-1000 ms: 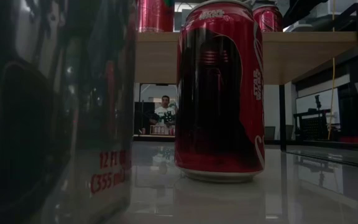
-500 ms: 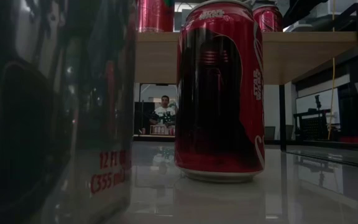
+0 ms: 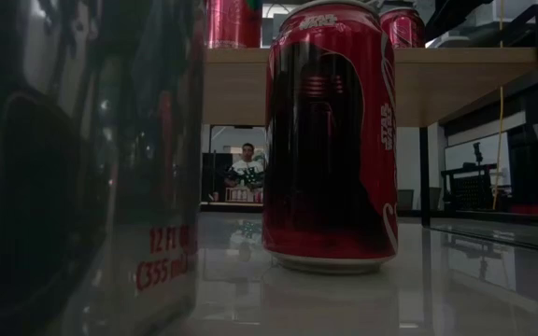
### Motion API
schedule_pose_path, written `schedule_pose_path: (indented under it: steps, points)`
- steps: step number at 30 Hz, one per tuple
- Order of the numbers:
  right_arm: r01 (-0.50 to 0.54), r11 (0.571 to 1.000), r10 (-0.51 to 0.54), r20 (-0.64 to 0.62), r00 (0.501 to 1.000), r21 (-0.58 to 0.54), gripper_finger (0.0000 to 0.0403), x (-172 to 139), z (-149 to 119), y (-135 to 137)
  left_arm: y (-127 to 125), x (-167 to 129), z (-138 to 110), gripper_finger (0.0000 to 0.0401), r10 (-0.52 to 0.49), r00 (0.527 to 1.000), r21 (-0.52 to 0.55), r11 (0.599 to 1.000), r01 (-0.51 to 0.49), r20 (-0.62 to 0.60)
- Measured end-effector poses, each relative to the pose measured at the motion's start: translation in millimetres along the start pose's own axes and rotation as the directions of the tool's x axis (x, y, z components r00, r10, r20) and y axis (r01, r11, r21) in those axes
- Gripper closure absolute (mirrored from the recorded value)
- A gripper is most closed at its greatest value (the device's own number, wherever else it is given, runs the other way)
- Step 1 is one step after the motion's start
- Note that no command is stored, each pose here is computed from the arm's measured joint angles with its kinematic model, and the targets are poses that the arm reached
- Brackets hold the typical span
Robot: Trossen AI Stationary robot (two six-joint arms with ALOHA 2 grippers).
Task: Place canned beverage on shelf
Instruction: Put the red soda can on the shelf
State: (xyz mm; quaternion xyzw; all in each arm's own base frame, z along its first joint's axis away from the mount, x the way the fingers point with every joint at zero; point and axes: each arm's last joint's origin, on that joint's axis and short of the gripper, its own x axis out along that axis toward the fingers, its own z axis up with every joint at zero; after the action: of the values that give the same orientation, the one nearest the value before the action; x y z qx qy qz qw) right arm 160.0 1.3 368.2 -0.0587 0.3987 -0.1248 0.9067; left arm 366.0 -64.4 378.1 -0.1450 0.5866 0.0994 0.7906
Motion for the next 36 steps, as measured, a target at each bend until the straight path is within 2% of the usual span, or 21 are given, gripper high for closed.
schedule_pose_path:
  steps: [4,10,15,24,29,36]
  points:
    - [0.0,1.0,0.0,0.0,1.0,0.0,0.0015,0,0,0,0,0,0,0.003,0.0,1.0,-0.002,1.0,0.0,0.0]
    - [0.0,1.0,0.0,0.001,1.0,0.0,0.0015,0,0,0,1,0,1,0.003,0.037,0.999,-0.077,0.996,-0.036,0.022]
    - [0.0,1.0,0.0,0.0,1.0,0.0,0.0015,0,0,0,1,0,1,0.0031,0.044,0.999,-0.078,0.996,-0.042,0.025]
    - [0.0,1.0,0.0,0.0,1.0,0.0,0.0015,0,0,0,1,0,1,0.0091,0.046,0.999,-0.077,0.996,-0.044,0.025]
    - [0.0,1.0,0.0,0.0,1.0,0.0,0.0015,0,0,0,2,0,1,0.0121,0.047,0.999,-0.004,0.999,-0.047,0.026]
    - [0.0,1.0,0.0,0.0,1.0,0.0,0.0015,0,0,0,17,0,8,0.0121,0.063,0.998,0.074,0.995,-0.064,0.016]
